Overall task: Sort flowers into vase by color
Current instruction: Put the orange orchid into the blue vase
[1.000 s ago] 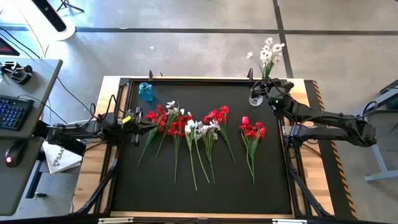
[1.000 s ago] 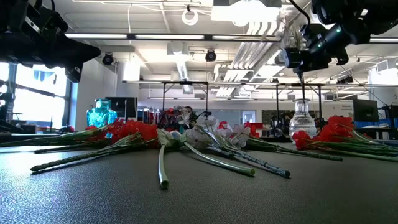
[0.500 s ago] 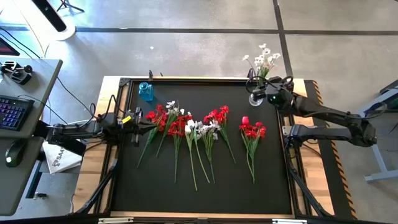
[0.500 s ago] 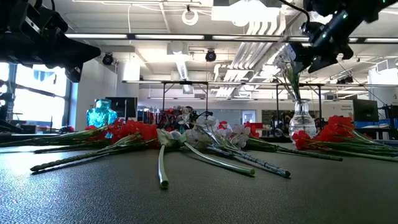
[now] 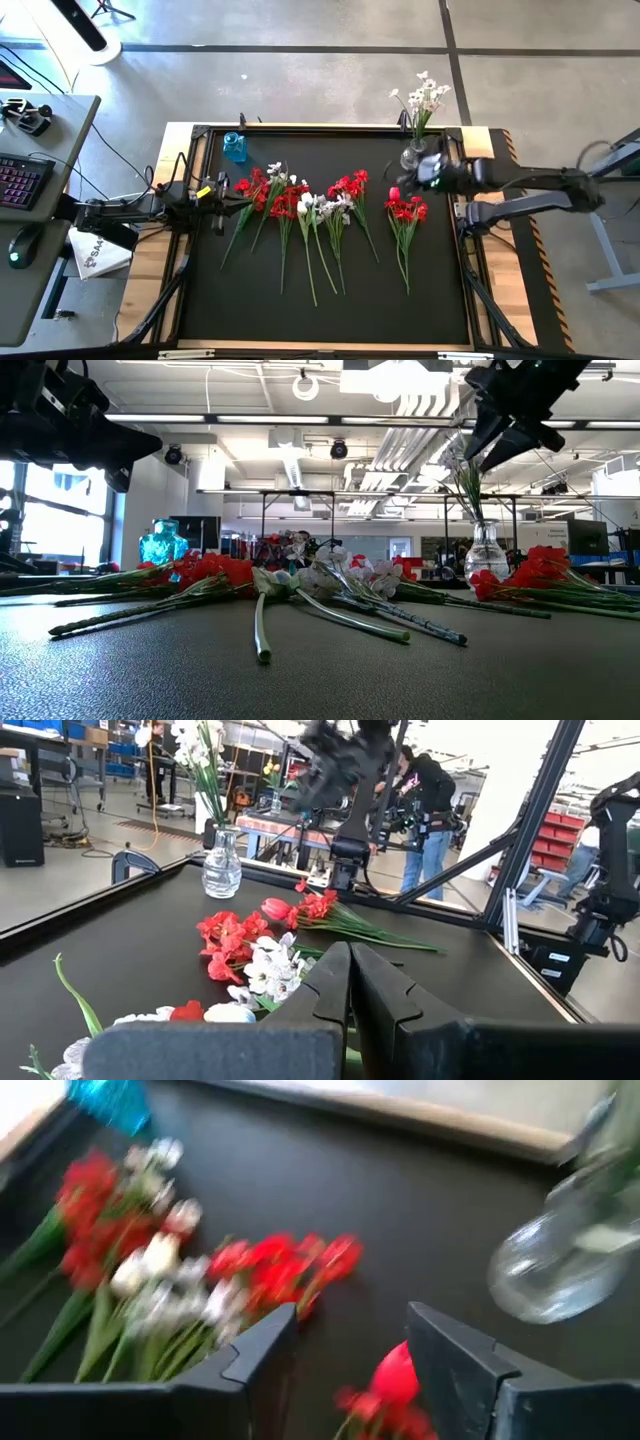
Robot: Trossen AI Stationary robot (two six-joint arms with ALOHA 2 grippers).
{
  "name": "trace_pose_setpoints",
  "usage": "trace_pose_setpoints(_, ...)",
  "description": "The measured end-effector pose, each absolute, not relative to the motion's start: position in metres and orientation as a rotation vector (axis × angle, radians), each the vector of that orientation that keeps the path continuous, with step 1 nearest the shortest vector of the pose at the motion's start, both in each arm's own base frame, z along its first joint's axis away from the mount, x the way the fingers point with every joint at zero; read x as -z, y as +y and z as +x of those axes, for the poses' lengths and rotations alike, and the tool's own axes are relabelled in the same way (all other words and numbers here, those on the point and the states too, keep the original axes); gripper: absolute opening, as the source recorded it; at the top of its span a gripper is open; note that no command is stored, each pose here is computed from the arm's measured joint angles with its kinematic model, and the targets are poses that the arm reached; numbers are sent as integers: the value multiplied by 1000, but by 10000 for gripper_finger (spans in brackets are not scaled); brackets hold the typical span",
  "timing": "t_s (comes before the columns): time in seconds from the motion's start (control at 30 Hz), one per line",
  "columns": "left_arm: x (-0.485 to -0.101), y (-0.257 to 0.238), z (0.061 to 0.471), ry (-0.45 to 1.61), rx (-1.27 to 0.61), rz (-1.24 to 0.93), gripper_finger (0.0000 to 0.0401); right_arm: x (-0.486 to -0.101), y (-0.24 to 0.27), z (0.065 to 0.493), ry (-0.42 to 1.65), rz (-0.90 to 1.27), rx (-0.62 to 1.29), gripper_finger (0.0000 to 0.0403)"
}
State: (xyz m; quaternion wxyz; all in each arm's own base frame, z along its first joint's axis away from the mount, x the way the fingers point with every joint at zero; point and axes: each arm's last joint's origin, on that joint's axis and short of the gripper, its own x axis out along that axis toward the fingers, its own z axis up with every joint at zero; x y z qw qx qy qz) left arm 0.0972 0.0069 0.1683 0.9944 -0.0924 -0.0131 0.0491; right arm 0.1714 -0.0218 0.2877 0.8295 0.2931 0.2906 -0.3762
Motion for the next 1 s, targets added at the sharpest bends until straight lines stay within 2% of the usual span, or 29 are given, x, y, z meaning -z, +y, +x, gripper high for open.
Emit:
trace_pose_setpoints(0.27,-168,7,97,-27,-97,-208,0,-255,36,202,816,709,677,126)
trace_pose_setpoints(0.43,-168,7,97,-29,-93,-247,0,-235,60,211,943,749,648,118)
trace_pose_setpoints(0.53,-170,7,97,-15,-118,-251,0,-225,65,219,928,714,696,121)
trace_pose_setpoints(0.63,-179,10,95,56,-224,-256,0,-214,65,234,879,646,716,129)
trace_pose_setpoints(0.87,-191,14,108,346,-411,-345,0,-189,49,273,839,439,656,168)
trace_pose_setpoints(1.0,-187,14,123,616,-467,-451,0,-184,25,283,849,337,655,197)
